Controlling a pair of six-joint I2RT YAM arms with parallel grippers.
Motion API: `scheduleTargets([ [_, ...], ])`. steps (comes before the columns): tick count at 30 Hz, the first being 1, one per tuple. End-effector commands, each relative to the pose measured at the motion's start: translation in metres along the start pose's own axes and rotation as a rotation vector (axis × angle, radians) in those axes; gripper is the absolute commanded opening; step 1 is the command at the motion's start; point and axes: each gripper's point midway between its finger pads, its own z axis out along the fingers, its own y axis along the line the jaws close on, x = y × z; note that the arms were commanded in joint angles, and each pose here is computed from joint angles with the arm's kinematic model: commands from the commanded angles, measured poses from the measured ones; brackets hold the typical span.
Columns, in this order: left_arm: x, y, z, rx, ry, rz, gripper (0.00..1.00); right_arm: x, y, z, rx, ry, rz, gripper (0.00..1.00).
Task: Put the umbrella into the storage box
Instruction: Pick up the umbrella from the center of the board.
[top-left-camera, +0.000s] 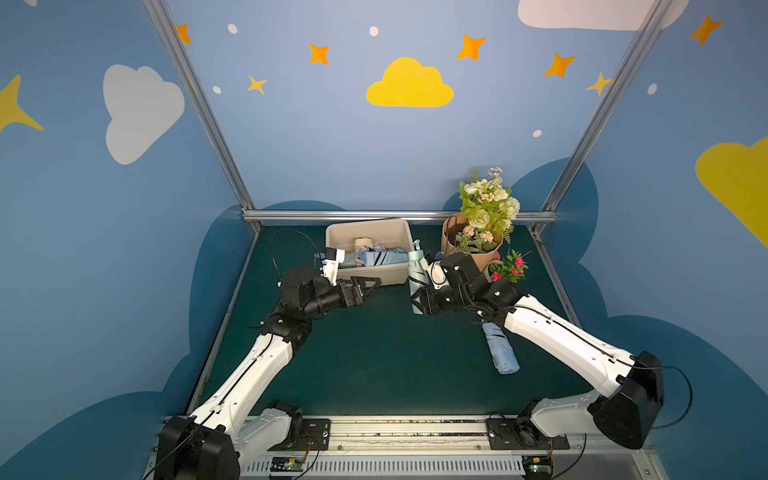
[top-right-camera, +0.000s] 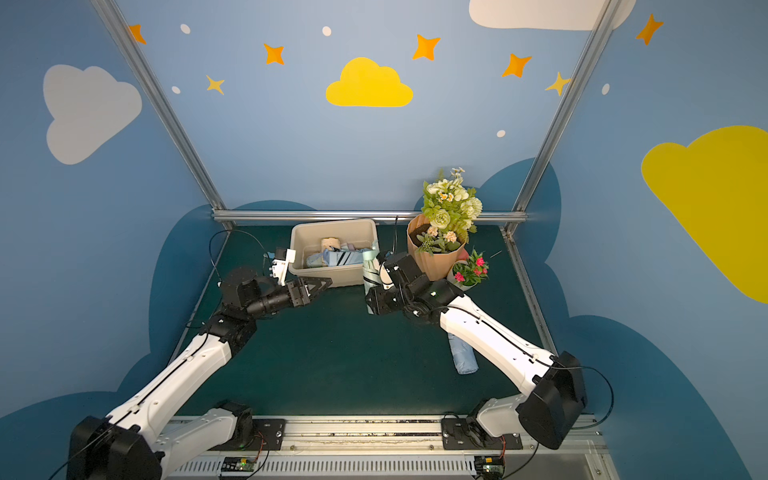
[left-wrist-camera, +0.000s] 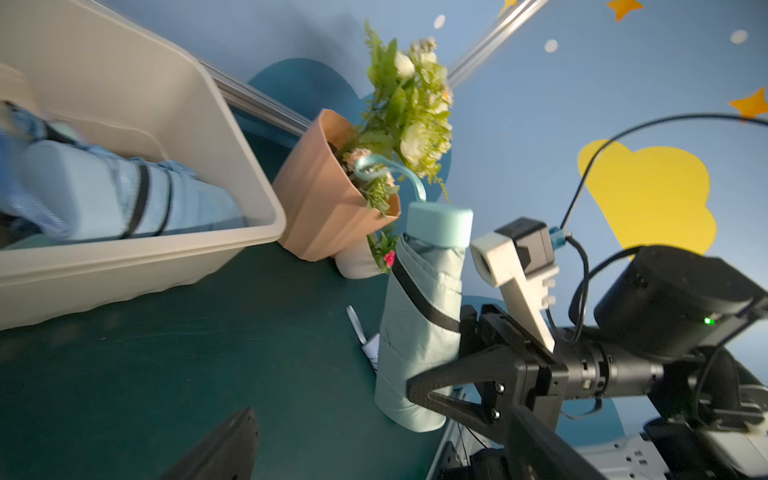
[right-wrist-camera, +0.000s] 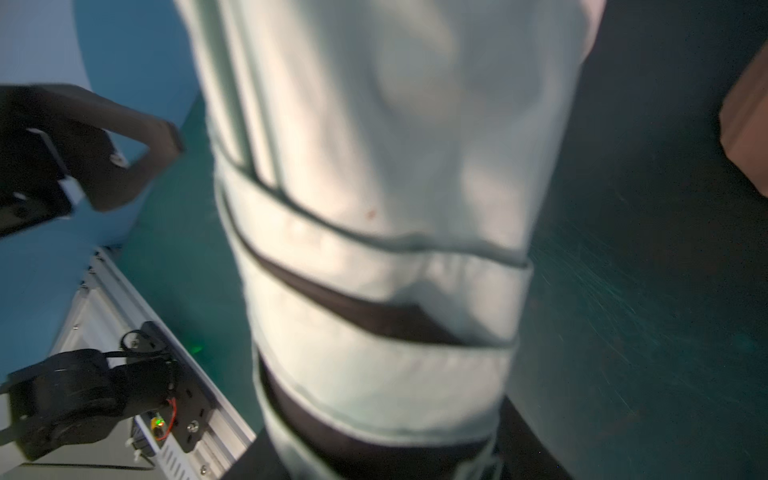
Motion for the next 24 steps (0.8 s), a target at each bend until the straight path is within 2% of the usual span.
scheduleTargets([
  [1,-0.003,-0.032,0.006,0.135,0.034,0.073,0.97,-0.028,0.036,-0.006,-0.131,-0.072,-0.058,0.39],
  [12,-0.015,-0.023,0.023,0.069,-0.025,0.094,0.90,-0.022,0.067,0.008,-0.191,-0.035,-0.110,0.39],
  [18,-0.009,-0.016,0.031,0.038,0.002,0.073,0.82,-0.026,0.073,0.011,-0.181,-0.057,-0.126,0.39],
  [24,-0.005,-0.003,0.038,-0.026,0.023,0.032,0.68,-0.028,0.072,0.018,-0.124,-0.069,-0.143,0.39],
])
